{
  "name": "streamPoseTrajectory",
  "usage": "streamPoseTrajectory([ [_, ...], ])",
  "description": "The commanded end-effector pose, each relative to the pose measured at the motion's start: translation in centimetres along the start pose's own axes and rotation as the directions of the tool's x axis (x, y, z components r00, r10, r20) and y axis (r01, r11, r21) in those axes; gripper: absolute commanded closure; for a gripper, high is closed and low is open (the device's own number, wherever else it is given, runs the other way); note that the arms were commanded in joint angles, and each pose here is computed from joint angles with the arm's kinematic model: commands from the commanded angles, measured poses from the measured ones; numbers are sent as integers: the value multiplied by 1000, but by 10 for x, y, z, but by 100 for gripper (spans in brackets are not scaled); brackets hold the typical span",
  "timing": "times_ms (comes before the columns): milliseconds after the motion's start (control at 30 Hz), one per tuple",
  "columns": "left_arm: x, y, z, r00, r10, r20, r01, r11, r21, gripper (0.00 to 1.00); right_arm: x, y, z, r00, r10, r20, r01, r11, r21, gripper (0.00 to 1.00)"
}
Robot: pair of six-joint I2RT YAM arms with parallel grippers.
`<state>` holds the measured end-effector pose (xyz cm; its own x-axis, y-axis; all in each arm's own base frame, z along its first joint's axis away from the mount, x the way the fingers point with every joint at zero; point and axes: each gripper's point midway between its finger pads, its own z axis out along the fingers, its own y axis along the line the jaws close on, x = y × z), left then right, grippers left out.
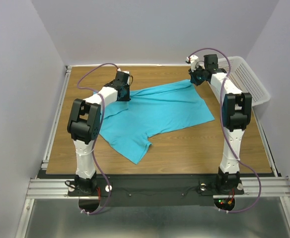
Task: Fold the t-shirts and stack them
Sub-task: Fold the tshirt
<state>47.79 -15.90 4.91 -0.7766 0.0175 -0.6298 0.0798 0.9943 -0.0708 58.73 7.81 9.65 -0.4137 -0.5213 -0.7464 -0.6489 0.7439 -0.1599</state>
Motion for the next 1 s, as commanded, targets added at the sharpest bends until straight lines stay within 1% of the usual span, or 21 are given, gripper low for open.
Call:
streamPoseTrajectory([
  [0, -43, -1, -11, 996, -2, 93, 4, 1000, -25, 68, -27, -9, -13, 997, -17, 75, 15, 1000, 26, 99],
  [167, -45, 2, -1, 997, 15, 77, -10, 998, -59, 67, -27, -8, -13, 997, -11, 76, 10, 1000, 19, 99],
  [500, -46, -8, -2, 998, 34, 62, -32, 999, -25, 67, -27, -9, -10, 997, -9, 76, 7, 1000, 22, 99],
  [600, -44, -7, 1, 998, 41, 50, -40, 999, -28, 65, -26, -9, -10, 997, -7, 75, 5, 1000, 21, 99],
  [667, -41, -8, 4, 998, 45, 42, -44, 999, -27, 61, -27, -8, -9, 997, -6, 75, 5, 1000, 20, 99],
  [700, -40, -9, 4, 998, 44, 38, -43, 999, -25, 57, -27, -8, -9, 997, -6, 75, 5, 1000, 20, 99],
  [967, -34, -7, 15, 998, 64, 4, -64, 997, -48, 57, -26, -9, -9, 997, -3, 74, 2, 1000, 19, 99],
])
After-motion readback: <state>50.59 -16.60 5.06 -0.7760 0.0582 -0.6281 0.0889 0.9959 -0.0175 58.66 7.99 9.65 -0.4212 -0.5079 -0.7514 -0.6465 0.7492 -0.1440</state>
